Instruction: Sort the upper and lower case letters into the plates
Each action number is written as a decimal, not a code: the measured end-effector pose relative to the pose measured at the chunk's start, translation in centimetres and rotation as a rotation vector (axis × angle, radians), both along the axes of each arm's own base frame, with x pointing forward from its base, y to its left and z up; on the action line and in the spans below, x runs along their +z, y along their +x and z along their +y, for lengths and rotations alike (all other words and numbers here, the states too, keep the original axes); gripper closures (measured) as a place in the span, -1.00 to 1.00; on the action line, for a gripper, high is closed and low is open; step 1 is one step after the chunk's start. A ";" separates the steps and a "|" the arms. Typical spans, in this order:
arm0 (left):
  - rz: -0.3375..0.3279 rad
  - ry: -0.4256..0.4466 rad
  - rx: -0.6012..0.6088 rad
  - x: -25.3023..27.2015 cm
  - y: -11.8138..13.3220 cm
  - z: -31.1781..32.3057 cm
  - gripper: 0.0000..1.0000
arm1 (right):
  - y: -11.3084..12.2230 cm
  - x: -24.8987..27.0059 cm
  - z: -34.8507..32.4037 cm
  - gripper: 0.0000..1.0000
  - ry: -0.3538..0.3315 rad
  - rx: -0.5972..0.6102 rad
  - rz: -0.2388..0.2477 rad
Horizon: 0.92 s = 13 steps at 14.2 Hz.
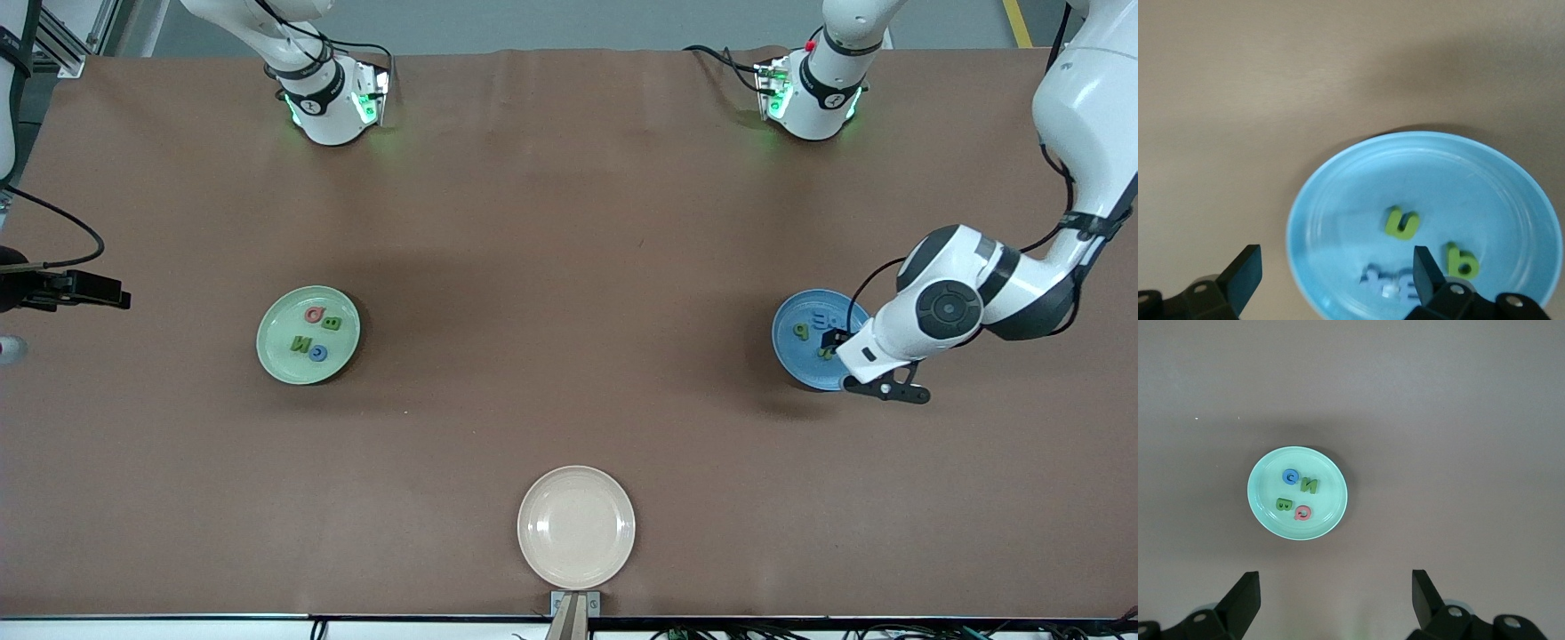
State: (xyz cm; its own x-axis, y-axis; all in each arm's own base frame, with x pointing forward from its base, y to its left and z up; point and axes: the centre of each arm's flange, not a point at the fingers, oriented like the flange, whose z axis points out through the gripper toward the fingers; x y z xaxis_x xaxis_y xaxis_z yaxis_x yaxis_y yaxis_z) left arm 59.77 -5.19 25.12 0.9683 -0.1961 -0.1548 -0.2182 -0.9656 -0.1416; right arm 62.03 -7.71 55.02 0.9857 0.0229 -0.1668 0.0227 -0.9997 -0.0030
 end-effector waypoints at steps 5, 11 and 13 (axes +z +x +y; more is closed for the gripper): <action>-0.003 -0.007 0.025 1.2 0.5 0.2 -1.00 | -1.4 2.5 0.5 -1.00 0.007 0.008 -0.021; -0.004 -0.013 0.035 1.4 0.7 0.4 -1.00 | -6.3 7.0 0.7 -1.00 0.025 0.010 -0.057; -0.002 -0.021 0.045 1.6 0.8 0.5 -1.00 | -7.2 8.0 1.4 -1.00 0.026 0.003 -0.061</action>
State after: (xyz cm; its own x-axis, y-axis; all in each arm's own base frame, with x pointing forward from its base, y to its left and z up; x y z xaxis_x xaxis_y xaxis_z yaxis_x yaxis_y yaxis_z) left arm 60.53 -4.71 26.69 0.9764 -0.1559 -0.1492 -0.1746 -0.9771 -0.1215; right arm 54.80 -6.36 63.04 0.9939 0.0295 -0.1059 0.0268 -0.9993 -0.0275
